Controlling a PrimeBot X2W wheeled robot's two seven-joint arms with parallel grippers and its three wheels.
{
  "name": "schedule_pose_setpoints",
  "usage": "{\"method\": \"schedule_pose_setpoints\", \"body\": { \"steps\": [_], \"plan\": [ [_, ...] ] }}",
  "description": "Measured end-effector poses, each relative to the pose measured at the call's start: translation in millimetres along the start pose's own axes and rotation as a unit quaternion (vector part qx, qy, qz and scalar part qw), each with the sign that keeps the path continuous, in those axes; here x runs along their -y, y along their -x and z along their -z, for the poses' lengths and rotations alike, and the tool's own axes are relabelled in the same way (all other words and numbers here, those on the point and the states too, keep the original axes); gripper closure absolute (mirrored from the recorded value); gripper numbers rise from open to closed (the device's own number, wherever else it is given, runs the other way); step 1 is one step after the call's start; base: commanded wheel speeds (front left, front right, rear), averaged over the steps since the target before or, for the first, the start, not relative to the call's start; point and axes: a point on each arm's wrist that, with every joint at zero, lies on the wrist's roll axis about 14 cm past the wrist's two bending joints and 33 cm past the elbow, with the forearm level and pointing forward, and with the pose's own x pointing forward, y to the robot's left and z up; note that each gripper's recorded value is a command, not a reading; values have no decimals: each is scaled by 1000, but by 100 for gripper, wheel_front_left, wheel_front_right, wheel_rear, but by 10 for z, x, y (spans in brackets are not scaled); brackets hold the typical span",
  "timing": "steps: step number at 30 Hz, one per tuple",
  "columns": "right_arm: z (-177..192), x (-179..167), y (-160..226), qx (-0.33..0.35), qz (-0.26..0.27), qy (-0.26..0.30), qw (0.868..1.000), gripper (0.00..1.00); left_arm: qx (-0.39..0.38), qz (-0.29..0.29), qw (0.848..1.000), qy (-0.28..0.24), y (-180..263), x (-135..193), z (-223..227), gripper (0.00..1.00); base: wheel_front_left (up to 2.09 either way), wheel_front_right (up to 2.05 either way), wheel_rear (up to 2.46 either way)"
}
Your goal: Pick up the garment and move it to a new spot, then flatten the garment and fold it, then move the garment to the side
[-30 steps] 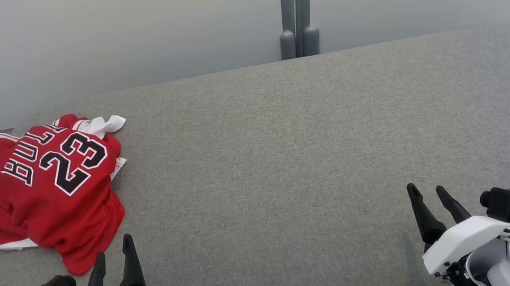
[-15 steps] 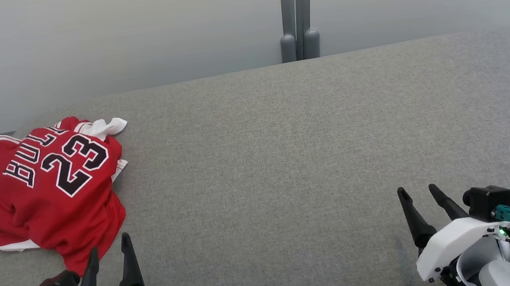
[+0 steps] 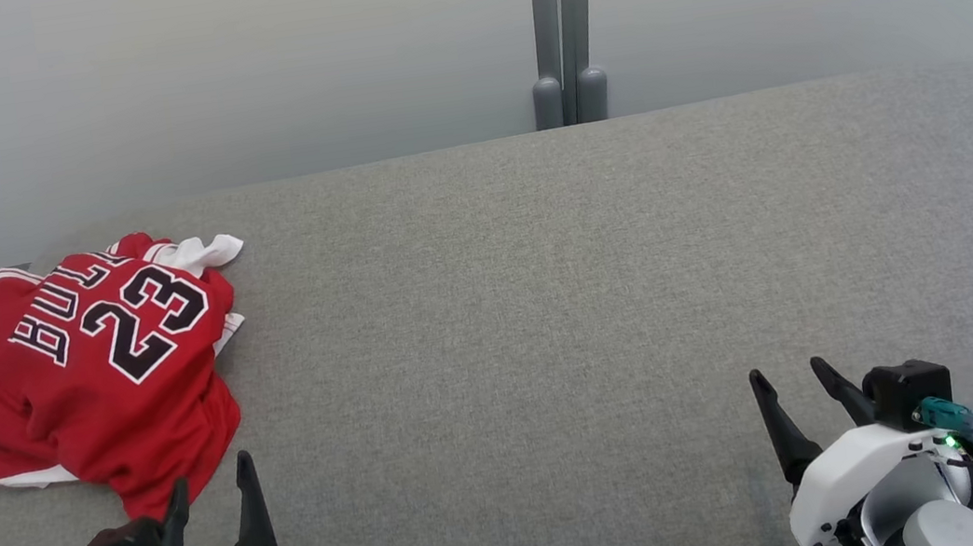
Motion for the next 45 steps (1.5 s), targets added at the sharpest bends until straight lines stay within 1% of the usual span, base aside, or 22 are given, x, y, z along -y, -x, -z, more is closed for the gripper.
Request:
{"method": "schedule_pose_setpoints", "body": {
  "steps": [11, 28, 45],
  "plan": [
    [42, -43, 20, -6, -9, 41, 999, 0, -11, 0, 999, -35, -2, -18, 23, 0, 0, 0, 0],
    [46, -101, 7, -8, -23, 111, 993, 0, 1, -1, 996, -91, 12, -37, -20, 0, 0, 0, 0],
    [53, -113, -32, -9, -26, 112, 993, 0, -3, -10, 996, -90, 39, -98, 1, 0, 0, 0, 0]
  ]
}}
